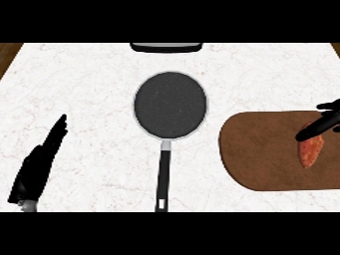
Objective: Pick the sweet potato from the cutting board and place it in the pan
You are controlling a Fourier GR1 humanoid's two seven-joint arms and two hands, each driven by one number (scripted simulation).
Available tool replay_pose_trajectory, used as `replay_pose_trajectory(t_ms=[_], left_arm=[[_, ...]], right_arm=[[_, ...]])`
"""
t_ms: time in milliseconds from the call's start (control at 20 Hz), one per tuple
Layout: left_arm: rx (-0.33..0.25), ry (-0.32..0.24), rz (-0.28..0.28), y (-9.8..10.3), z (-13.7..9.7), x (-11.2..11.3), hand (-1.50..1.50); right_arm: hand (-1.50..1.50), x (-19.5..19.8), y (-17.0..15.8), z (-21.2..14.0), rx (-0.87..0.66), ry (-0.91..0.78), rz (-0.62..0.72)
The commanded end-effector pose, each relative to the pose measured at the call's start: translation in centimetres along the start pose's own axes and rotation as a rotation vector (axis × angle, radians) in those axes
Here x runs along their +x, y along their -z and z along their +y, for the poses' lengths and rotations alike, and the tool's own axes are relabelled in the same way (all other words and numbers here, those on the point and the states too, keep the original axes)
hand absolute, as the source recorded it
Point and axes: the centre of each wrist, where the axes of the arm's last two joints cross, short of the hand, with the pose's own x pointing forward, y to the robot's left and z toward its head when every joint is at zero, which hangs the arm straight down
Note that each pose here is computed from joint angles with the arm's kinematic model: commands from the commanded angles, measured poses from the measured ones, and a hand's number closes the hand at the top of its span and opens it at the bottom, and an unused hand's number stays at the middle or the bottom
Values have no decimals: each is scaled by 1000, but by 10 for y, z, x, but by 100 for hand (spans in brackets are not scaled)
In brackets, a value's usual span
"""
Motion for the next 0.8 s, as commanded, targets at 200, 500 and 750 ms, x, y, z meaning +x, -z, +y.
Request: replay_pose_trajectory(t_ms=[200,500,750], left_arm=[[-3,1,-6,12,-6,5,0],[12,0,4,-11,4,-7,0],[3,-16,9,-11,7,8,0]], right_arm=[[-150,1,17,34,33,-45,143],[-150,-9,24,35,21,-24,131],[150,-5,29,39,-20,17,56]])
